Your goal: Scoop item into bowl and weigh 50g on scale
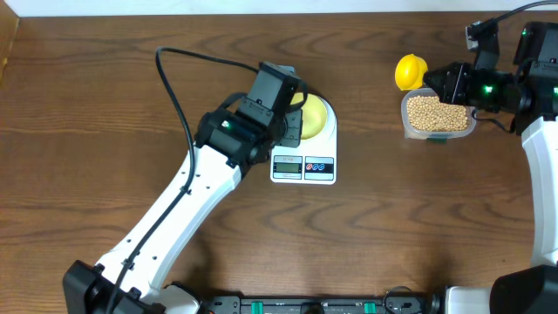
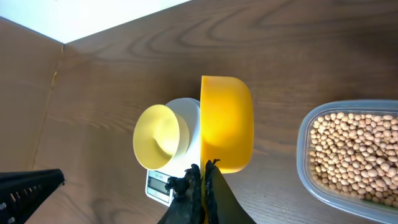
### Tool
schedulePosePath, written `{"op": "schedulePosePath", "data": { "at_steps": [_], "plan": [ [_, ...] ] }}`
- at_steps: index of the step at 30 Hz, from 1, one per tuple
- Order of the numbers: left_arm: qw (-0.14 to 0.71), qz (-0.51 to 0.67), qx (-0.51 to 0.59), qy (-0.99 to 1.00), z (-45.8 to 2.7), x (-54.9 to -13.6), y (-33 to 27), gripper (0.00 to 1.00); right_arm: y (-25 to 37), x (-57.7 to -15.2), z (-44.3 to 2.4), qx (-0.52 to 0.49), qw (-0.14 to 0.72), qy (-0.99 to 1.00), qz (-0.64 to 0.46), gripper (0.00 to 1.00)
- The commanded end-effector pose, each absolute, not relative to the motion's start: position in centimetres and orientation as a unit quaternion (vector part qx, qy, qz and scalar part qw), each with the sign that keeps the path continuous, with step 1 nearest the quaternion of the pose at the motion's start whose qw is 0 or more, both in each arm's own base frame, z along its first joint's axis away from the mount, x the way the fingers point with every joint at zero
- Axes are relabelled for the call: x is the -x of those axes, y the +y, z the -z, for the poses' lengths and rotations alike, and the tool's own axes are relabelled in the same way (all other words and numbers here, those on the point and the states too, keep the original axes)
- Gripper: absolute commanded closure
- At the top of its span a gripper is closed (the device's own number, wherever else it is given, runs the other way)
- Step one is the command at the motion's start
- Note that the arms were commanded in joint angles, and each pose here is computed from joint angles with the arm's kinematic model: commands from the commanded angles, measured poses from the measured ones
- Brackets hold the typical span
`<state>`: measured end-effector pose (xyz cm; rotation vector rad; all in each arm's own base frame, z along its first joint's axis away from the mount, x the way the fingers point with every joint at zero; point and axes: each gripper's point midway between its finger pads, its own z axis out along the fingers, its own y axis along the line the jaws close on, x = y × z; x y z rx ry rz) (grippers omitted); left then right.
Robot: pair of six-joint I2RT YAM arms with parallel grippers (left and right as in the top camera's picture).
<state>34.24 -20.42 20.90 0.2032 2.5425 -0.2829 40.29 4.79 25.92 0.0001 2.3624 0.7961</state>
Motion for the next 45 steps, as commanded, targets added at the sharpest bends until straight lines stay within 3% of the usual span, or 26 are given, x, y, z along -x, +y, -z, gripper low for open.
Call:
{"op": "schedulePosePath", "data": {
  "at_steps": [1,13,26,35,45],
  "plan": [
    [0.279,0.103,-0.066,0.952,-20.7,-33.3,-20.7,0.92,4.6,-40.5,-26.7,0.011,0.332,0.895,-0.297,0.99],
    [0.249,0.092,-0.091,0.960,-17.4,-31.5,-21.3,0.92,4.4,-40.5,-26.5,0.008,0.329,0.899,-0.289,0.99],
    [0.247,0.080,-0.238,0.936,-11.8,-28.6,-24.7,0.92,4.4,-40.7,-26.3,0.011,0.331,0.898,-0.289,0.99],
    [0.250,0.059,-0.321,0.911,-8.8,-28.9,-25.7,0.92,4.1,-40.8,-26.0,0.005,0.330,0.903,-0.277,0.99],
    [0.234,0.039,-0.325,0.916,-5.5,-29.8,-26.0,0.92,3.3,-40.9,-25.6,-0.004,0.331,0.909,-0.254,0.99]
  ]
}}
